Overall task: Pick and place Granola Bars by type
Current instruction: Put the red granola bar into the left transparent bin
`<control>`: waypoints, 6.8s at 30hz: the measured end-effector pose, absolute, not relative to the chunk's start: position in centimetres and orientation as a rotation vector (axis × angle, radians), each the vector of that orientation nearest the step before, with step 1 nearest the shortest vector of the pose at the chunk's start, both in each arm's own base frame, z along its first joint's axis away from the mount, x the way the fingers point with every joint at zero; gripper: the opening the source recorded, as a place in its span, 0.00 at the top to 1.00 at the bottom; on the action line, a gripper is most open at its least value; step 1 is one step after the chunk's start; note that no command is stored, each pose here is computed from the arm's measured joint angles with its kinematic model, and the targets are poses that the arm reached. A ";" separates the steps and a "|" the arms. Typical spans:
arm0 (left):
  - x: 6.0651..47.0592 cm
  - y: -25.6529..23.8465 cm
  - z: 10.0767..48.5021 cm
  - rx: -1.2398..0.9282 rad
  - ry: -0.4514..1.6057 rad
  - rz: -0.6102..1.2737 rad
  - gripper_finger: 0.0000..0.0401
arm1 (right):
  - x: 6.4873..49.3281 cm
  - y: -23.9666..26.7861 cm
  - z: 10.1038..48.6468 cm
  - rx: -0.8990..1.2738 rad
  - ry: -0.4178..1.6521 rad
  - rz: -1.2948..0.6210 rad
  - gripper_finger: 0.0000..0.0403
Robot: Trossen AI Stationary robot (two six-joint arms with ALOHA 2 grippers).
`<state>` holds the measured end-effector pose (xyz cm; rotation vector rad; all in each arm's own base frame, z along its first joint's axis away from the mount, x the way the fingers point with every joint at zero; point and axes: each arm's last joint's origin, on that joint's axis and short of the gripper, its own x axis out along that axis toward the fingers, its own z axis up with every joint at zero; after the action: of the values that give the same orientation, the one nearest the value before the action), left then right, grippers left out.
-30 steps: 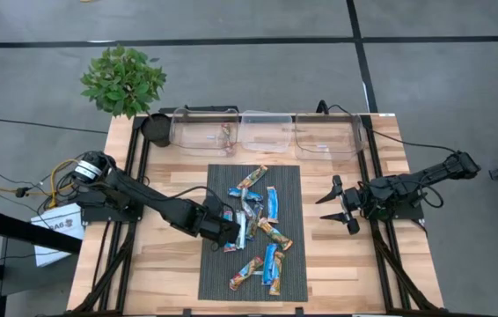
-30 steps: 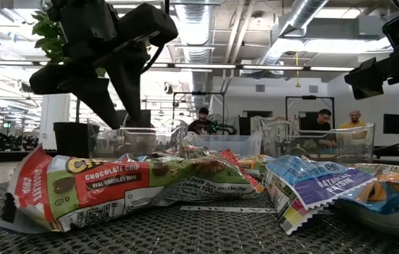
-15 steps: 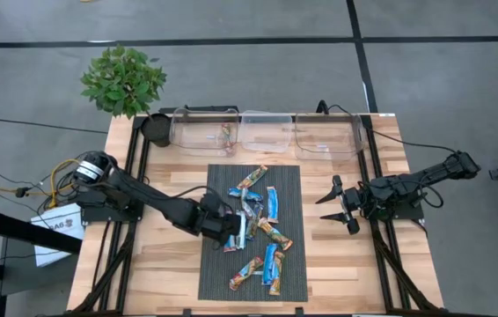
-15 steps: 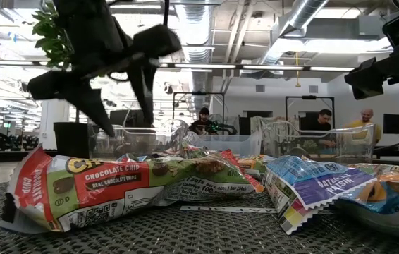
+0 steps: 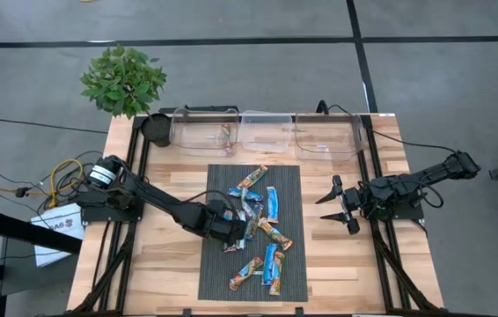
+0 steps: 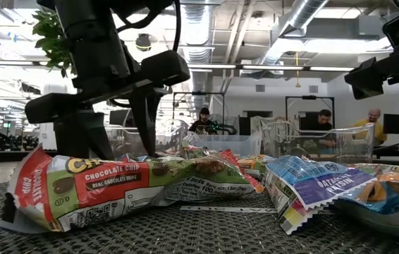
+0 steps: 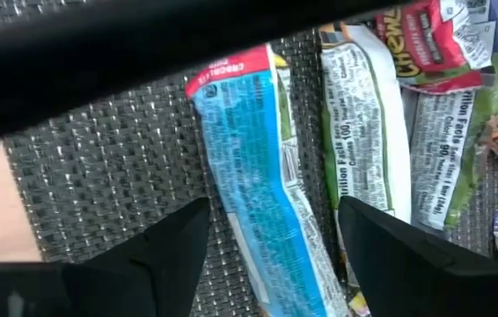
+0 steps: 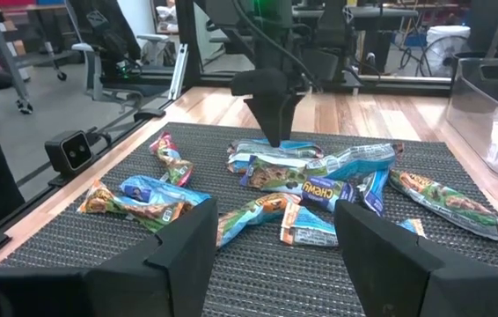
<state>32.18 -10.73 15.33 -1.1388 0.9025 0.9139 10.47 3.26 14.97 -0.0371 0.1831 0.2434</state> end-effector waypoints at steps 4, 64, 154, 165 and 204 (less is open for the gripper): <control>32.5 -10.7 14.8 -1.153 0.932 0.899 0.39 | 10.5 3.3 15.0 -0.037 0.184 0.243 0.45; 32.8 -9.8 25.9 -1.110 0.352 0.503 0.89 | 10.5 3.3 15.0 -0.037 0.183 0.243 0.45; 30.6 18.0 22.5 -0.486 0.791 1.115 0.89 | 10.5 3.3 15.0 -0.037 0.184 0.243 0.45; 30.2 19.9 21.6 -0.606 0.832 1.103 0.89 | 10.5 3.3 15.0 -0.037 0.184 0.243 0.45; 32.2 17.8 26.0 -0.389 0.619 0.809 0.68 | 10.5 3.3 15.0 -0.037 0.183 0.243 0.45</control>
<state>32.21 17.80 26.03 -0.3887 0.6189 0.8085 10.46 3.26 14.96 -0.0368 0.1831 0.2430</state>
